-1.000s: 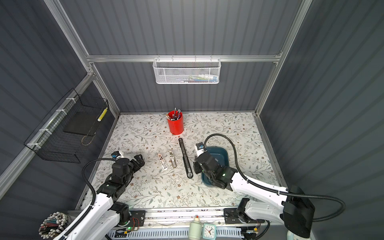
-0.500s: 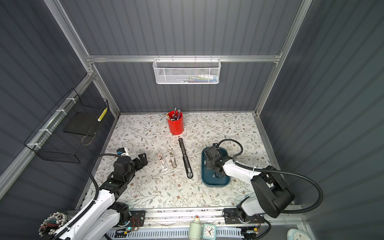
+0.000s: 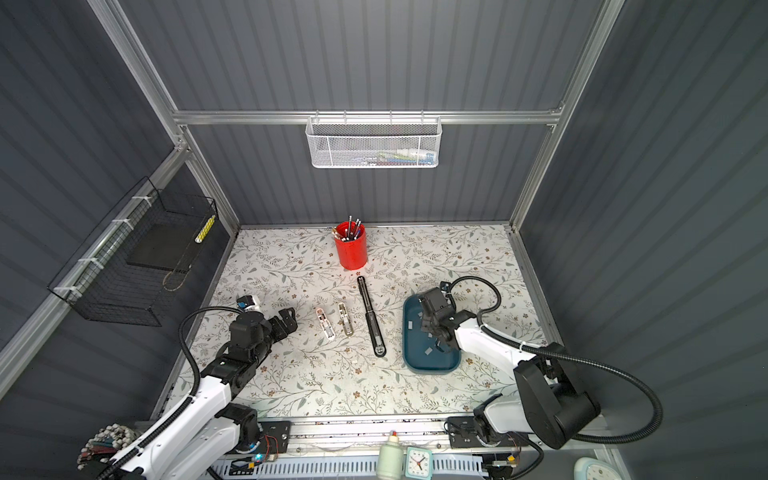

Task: Load the staples into the stapler
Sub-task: 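Lower the right gripper into the teal tray and pinch a staple strip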

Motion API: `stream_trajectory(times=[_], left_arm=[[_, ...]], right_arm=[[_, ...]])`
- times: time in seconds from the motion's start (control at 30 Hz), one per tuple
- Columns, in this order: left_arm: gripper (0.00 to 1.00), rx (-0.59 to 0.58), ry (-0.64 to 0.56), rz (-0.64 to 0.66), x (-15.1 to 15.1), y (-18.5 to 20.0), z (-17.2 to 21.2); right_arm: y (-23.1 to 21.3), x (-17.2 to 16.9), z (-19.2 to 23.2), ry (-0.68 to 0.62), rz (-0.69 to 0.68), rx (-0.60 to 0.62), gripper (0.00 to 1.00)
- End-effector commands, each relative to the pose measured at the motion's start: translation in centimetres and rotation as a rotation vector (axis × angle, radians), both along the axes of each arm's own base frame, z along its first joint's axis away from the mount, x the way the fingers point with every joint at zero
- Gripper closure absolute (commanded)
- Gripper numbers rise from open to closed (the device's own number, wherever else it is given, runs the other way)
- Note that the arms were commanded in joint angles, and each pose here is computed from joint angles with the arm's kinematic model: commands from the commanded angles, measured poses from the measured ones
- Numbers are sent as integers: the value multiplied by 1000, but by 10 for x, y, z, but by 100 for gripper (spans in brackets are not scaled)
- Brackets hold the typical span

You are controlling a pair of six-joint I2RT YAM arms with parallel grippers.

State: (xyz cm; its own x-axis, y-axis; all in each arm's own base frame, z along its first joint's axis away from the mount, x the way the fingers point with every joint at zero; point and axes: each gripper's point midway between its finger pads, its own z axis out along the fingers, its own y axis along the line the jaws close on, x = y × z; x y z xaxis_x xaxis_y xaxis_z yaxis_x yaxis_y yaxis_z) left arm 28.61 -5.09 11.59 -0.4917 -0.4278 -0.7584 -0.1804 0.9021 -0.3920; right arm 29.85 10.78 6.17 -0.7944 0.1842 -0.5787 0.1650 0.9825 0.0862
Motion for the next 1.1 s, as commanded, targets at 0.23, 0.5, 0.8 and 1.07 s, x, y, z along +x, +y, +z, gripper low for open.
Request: stream_trajectory(times=[0.23,0.5,0.8,1.07], left_arm=[[0,27,-19,0,4,2,8],[0,23,-21,-7,4,1,9],[0,28,-26,-6,3,2,11],[0,28,-12,-9,4,0,7]], right_arm=[[11,-13,6,43,-41,127,76],[39,-7,9,40,55,167,74],[65,9,-7,86,100,164,73],[78,15,-23,111,116,197,70]])
